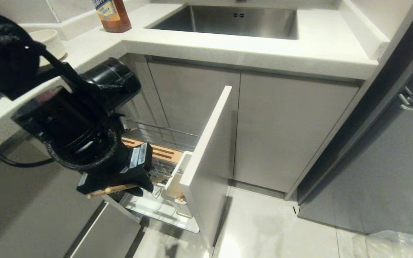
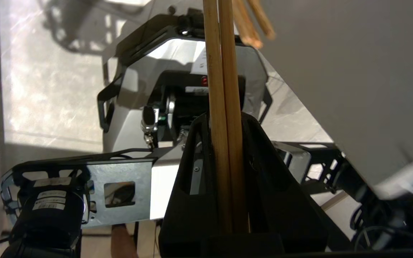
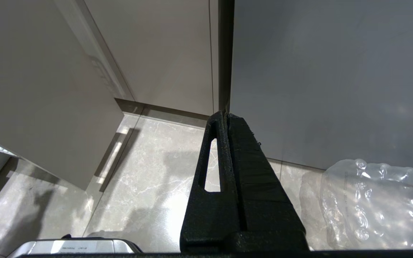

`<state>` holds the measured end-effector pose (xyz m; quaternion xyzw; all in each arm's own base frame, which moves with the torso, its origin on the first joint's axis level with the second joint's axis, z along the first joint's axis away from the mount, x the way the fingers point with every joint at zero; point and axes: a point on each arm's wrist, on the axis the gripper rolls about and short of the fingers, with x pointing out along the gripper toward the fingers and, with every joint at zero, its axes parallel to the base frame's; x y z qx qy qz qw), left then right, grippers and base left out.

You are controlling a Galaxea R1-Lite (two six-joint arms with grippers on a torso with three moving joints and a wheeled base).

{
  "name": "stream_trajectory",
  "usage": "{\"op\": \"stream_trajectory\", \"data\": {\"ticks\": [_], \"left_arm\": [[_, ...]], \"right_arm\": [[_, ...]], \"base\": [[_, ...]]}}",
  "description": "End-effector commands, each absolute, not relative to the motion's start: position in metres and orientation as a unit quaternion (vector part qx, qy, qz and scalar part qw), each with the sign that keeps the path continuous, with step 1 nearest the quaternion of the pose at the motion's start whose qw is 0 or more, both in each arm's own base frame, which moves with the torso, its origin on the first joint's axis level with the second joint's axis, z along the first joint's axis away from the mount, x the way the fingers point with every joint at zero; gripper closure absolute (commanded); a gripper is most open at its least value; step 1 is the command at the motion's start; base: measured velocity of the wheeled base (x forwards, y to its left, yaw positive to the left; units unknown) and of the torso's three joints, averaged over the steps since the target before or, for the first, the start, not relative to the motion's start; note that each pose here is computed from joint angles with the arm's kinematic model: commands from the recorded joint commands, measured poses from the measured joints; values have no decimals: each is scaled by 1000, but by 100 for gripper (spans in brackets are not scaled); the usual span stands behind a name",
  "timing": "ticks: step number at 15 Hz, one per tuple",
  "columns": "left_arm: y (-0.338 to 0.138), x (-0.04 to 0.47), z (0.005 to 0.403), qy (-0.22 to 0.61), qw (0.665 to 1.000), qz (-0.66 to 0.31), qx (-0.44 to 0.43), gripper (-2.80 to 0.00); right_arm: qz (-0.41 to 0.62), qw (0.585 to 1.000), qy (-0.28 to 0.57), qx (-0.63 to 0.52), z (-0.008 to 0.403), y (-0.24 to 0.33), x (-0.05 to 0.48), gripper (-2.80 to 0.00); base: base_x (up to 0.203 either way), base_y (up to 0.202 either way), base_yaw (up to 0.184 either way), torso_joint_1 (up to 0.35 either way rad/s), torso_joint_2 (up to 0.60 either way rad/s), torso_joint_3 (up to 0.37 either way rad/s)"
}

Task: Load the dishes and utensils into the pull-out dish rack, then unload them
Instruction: Pick up the chopsticks and place it in the cupboard

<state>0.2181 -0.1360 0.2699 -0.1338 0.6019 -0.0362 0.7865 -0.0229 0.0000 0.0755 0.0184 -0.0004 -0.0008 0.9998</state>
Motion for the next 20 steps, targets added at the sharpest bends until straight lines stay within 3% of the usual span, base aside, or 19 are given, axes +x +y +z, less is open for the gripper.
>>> {"op": "stream_trajectory", "data": {"ticks": [1,7,20], "left_arm": [[-141,231,255,622,772,-18,-127,0],[-149,243,240,654,744,-31,-136,0],[-150,291,202,669,725,-13,-166,0]], "right_arm": [[-1,1000,0,18,75,0,-23,0],[-1,1000,0,18,75,0,-23,0],[-1,1000,0,18,75,0,-23,0]], "base": [[0,0,0,0,0,0],[0,0,0,0,0,0],[0,0,0,0,0,0]]}}
